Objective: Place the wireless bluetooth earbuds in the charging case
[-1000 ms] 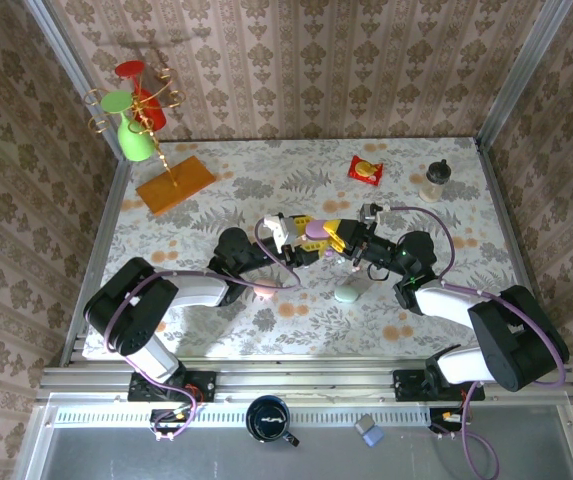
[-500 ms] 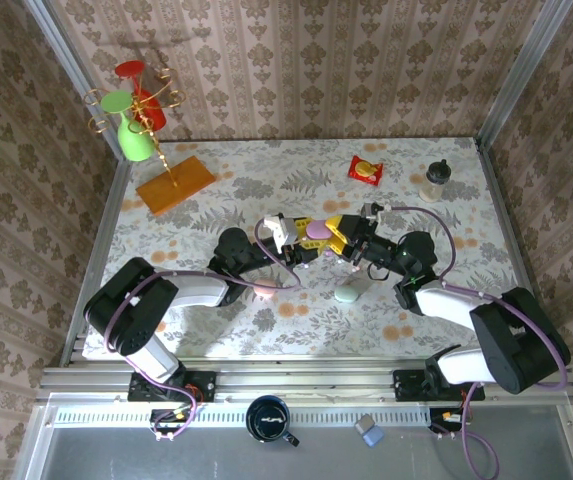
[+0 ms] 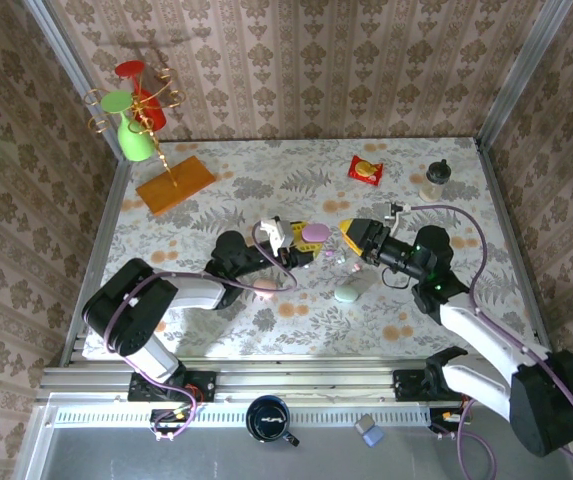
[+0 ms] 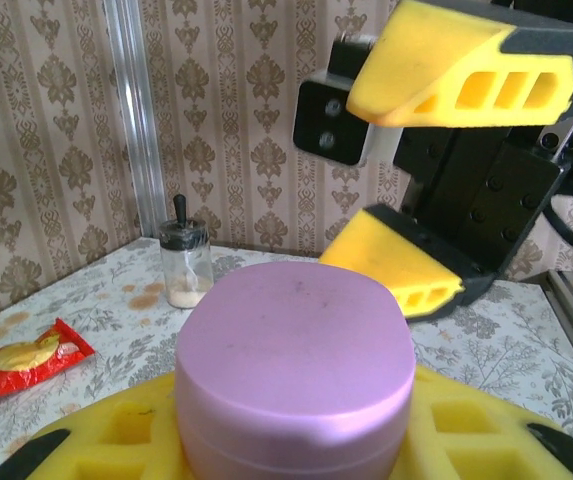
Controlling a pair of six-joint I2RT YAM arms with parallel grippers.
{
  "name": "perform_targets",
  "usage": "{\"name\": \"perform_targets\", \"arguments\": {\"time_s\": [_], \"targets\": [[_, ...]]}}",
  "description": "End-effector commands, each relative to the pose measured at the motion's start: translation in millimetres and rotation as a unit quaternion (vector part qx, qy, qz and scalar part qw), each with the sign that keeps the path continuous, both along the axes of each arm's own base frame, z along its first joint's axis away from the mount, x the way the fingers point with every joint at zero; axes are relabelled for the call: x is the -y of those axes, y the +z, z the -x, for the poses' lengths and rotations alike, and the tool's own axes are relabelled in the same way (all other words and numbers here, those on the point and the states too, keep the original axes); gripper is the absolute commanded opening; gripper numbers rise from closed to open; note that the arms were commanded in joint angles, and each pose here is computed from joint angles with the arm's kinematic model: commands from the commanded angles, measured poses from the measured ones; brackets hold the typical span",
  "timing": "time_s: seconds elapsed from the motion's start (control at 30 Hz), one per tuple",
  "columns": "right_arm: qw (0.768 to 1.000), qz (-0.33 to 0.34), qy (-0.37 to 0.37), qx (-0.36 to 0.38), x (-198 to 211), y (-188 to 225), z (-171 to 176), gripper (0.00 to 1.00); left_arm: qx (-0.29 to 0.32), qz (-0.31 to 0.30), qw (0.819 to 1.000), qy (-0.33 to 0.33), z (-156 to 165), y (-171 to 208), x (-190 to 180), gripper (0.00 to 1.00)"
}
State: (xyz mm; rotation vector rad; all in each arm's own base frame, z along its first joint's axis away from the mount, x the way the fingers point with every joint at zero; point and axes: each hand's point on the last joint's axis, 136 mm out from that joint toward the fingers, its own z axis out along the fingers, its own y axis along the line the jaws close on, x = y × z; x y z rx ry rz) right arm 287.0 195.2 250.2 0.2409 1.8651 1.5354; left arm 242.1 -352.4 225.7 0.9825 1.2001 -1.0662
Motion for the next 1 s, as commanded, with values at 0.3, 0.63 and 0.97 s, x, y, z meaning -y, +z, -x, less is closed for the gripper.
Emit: {"name": "perform_targets", "arguments": {"time_s": [0.3,0.63,0.97], "targets": [[0.9,0.341,0.11,0.247,-20,-9,28,0.88,-0.009,0.019,1.0,-0.013,19,11,-18,0.28],[0.846,0.392,0.13,0.336,-53,4,19,0.89,-0.023,0.019,0.999,-0.025,24,10,-23,0.26],[0.853,0.404,0.037,0.328,-39,17,-9,0.88,-0.008,0.014,0.999,-0.034,31,9,-25,0.26]]}}
